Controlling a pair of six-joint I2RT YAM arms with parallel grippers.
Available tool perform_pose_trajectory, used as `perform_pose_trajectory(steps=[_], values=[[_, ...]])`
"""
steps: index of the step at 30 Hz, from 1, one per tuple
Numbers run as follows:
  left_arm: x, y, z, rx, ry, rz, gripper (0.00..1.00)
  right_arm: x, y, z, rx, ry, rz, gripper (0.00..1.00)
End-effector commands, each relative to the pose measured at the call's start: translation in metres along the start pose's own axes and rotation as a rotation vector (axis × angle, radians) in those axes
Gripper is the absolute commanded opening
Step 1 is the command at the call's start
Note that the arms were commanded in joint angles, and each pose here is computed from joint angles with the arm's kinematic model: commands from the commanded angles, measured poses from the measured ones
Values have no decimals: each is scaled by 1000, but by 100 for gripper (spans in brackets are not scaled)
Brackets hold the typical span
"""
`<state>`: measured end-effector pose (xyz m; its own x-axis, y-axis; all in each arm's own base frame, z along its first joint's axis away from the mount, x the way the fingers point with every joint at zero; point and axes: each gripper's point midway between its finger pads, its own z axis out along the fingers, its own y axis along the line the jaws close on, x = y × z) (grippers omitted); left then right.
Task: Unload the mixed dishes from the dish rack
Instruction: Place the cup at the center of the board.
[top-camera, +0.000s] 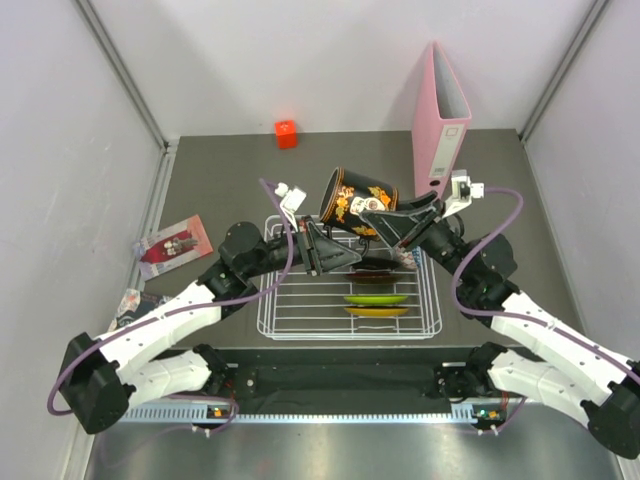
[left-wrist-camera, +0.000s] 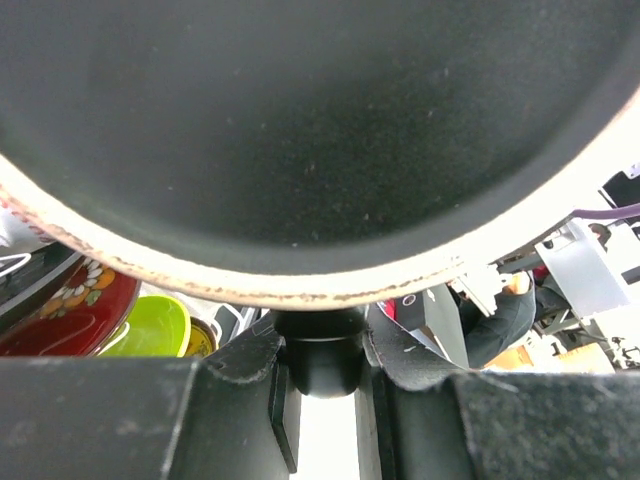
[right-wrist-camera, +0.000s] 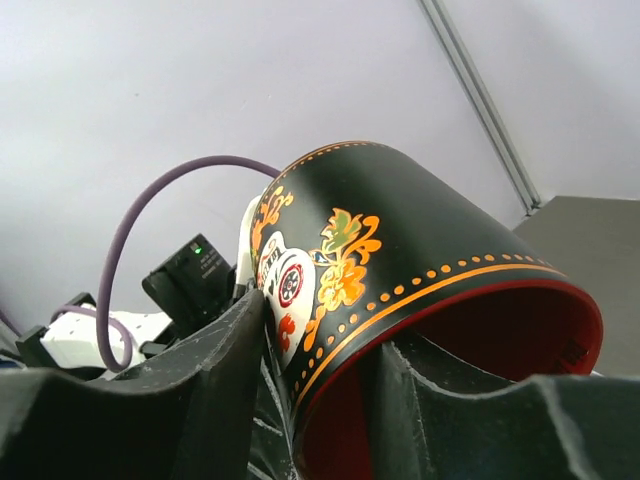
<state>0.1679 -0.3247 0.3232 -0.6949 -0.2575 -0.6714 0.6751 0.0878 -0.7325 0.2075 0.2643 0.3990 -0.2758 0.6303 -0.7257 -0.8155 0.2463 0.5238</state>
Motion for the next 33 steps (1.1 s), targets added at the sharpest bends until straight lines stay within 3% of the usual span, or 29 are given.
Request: perform_pose_trajectory(steps=[1, 3, 4, 5, 9, 10, 11, 12, 13, 15, 20, 23, 24, 26, 27, 28, 31, 33], values=[[-39, -56, -6, 192, -147, 164, 0, -25, 19, 6, -76, -75, -27, 39], [-38, -55, -5, 193, -144, 161, 0, -21, 20, 8, -89, -61, -16, 24], [-38, -54, -5, 190, -143, 158, 0, -20, 20, 8, -91, -52, -18, 9], [-38, -54, -5, 189, -142, 156, 0, -20, 22, 12, -96, -42, -19, 2], [-40, -45, -3, 137, -145, 144, 0, -7, 21, 17, -109, 40, -20, 0], [-39, -40, -2, 111, -139, 152, 4, -6, 21, 16, -106, 44, -23, 0], [-46, -42, -1, 96, -148, 163, 12, -8, 22, 15, -100, 43, -25, 0], [-42, -34, 0, 56, -123, 148, 31, -9, 20, 15, -90, 40, -31, 0], [-44, -32, 0, 31, -125, 155, 75, -5, 14, 13, -56, 61, -45, 0], [-51, -18, -1, -72, -146, 129, 99, -16, 13, 12, -19, 36, -70, 0], [-72, 3, -18, -256, -269, 104, 99, -49, 1, 4, 154, -4, -183, 0], [-86, 19, -38, -392, -373, 68, 99, -85, -34, -7, 455, -47, -280, 0], [-90, 25, -45, -437, -407, 63, 99, -110, -56, -21, 642, -122, -319, 0], [-99, 33, -63, -525, -483, 51, 99, -141, -74, -35, 859, -155, -405, 0], [-104, 35, -70, -557, -514, 52, 99, -153, -98, -68, 1100, -169, -462, 0], [-111, 38, -83, -608, -567, 51, 99, -166, -107, -79, 1205, -170, -510, 0], [-116, 45, -104, -705, -618, 58, 99, -197, -133, -101, 1461, -165, -591, 0], [-115, 46, -110, -725, -615, 69, 99, -215, -151, -118, 1502, -181, -573, 0]])
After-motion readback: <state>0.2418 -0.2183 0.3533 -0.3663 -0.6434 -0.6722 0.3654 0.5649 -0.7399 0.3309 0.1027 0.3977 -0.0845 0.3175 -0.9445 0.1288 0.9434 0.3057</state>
